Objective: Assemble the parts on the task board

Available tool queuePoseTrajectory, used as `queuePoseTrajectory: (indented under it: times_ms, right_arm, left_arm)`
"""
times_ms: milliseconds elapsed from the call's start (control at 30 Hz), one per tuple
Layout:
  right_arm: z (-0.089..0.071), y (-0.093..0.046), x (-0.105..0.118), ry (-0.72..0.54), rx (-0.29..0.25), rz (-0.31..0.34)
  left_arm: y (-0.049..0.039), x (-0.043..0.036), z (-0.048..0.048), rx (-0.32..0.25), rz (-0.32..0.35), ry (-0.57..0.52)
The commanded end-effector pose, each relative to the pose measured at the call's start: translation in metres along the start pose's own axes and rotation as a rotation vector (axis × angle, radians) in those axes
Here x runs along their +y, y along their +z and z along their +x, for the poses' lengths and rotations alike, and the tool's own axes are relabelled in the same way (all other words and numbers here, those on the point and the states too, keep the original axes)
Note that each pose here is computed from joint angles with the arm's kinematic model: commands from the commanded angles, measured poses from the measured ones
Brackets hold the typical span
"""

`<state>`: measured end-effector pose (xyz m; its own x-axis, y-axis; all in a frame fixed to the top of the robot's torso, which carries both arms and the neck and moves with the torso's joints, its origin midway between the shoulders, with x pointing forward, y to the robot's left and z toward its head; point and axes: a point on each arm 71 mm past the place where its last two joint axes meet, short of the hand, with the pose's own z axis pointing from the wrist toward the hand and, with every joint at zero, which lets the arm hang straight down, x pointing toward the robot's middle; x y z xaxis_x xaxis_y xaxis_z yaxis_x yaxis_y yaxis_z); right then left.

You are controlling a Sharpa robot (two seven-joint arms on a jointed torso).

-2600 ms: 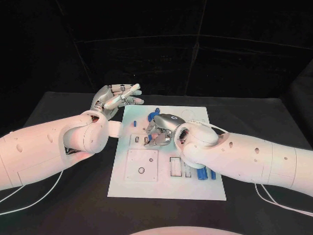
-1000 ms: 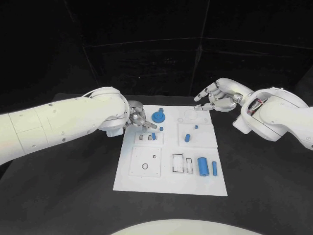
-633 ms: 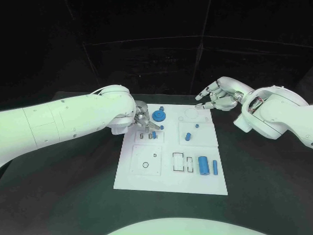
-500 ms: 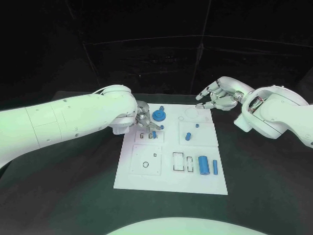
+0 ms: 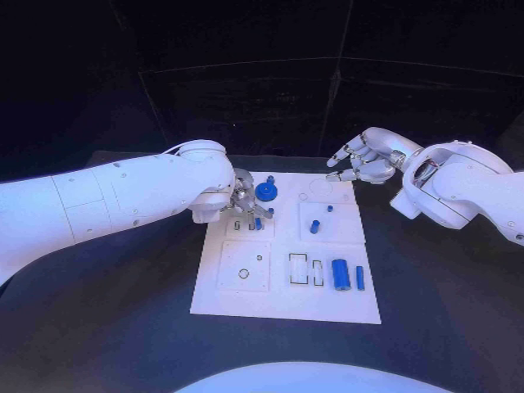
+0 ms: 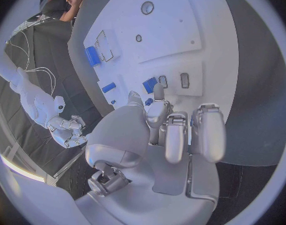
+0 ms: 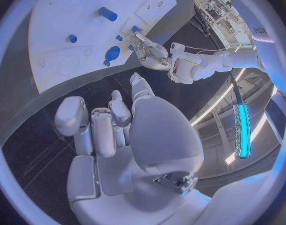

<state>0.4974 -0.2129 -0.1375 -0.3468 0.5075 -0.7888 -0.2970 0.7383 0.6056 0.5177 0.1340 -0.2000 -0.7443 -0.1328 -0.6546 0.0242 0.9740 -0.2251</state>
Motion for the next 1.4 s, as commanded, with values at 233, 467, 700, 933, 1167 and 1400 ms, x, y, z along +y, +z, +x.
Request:
queuePoseTrajectory:
  times_ms: [233,467,700,933,1167,1400]
  right_arm:
    - [0.001,0.0016,0.0014,-0.001,0.019,0.002]
    - [0.0021,0.0027,0.0015,-0.003,0.028,0.005]
    - [0.0033,0.0036,0.002,-0.011,0.038,0.007]
    - [0.0036,0.0044,0.0019,-0.012,0.041,0.008]
    - [0.0039,0.0048,0.0013,-0.013,0.046,0.012]
    - [0.0045,0.0058,0.0012,-0.014,0.051,0.014]
  left_arm:
    - [0.0016,-0.0014,0.0021,0.033,-0.018,0.021]
    - [0.002,-0.0011,0.0022,0.033,-0.027,0.022]
    - [0.0024,-0.003,0.0022,0.031,-0.023,0.021]
    - [0.0027,-0.0059,0.0029,0.034,-0.011,0.014]
    - [0.0022,-0.0081,0.0042,0.046,0.012,-0.013]
    - [0.0005,-0.0069,0.0051,0.049,0.031,-0.048]
